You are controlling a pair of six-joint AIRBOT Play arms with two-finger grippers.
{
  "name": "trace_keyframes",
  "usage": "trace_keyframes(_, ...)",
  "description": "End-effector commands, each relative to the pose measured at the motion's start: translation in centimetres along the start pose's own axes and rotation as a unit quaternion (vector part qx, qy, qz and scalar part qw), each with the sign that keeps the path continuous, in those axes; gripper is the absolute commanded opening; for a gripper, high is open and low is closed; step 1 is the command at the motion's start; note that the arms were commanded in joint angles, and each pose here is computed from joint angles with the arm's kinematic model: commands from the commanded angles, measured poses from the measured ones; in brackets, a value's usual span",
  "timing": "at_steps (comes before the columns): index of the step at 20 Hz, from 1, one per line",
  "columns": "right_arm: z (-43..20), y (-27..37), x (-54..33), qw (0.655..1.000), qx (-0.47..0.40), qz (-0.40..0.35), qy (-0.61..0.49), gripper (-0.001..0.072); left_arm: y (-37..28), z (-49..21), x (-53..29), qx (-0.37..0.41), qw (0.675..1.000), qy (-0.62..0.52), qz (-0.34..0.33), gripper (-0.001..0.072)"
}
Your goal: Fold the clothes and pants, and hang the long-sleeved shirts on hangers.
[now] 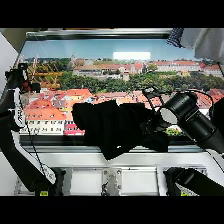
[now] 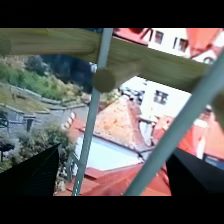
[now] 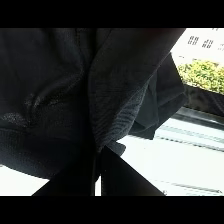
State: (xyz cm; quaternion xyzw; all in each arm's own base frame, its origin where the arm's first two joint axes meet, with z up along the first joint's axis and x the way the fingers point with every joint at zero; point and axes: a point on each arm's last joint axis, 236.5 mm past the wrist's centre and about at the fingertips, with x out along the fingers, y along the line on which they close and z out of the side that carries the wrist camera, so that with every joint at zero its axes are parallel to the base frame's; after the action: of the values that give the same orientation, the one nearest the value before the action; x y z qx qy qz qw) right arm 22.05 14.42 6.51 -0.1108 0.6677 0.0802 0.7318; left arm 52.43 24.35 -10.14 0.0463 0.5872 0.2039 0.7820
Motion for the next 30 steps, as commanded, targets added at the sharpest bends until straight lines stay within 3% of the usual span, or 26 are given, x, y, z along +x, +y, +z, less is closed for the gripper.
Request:
trace_keyframes(1,0.0,0.0,0.0,1.0,0.0,0.0,0.001,0.0023,0.6,-0.7,2.0,-0.001,1.0,0.01,0.006,0.0687)
trace_keyframes(7,0.0,0.0,0.0,1.0,0.0,0.0,0.001,0.0023,0.6,0.4,2.2,-0.005,1.0,-0.015,0.003,0.0686)
trace_keyframes(8,0.0,0.0,0.0,1.0,0.0,0.0,0.001,0.0023,0.6,0.5,2.2,-0.008,1.0,-0.017,0.002,0.0657)
trace_keyframes(9,0.0,0.0,0.0,1.0,0.0,0.0,0.001,0.0023,0.6,0.6,2.2,-0.01,1.0,-0.018,0.002,0.0487)
trace_keyframes(10,0.0,0.0,0.0,1.0,0.0,0.0,0.001,0.0023,0.6,0.6,2.2,-0.01,1.0,-0.018,0.002,0.0372)
trace_keyframes(14,0.0,0.0,0.0,1.0,0.0,0.0,0.001,0.0022,0.5,0.6,2.1,-0.013,1.0,-0.018,0.002,0.0037)
trace_keyframes(21,0.0,0.0,0.0,1.0,0.0,0.0,0.001,0.0022,0.4,1.1,1.0,-0.012,1.0,-0.024,0.002,0.0018)
trace_keyframes(30,0.0,0.0,0.0,1.0,0.0,0.0,0.001,0.0023,1.7,4.9,-8.8,-0.019,0.995,-0.096,0.008,0.0018)
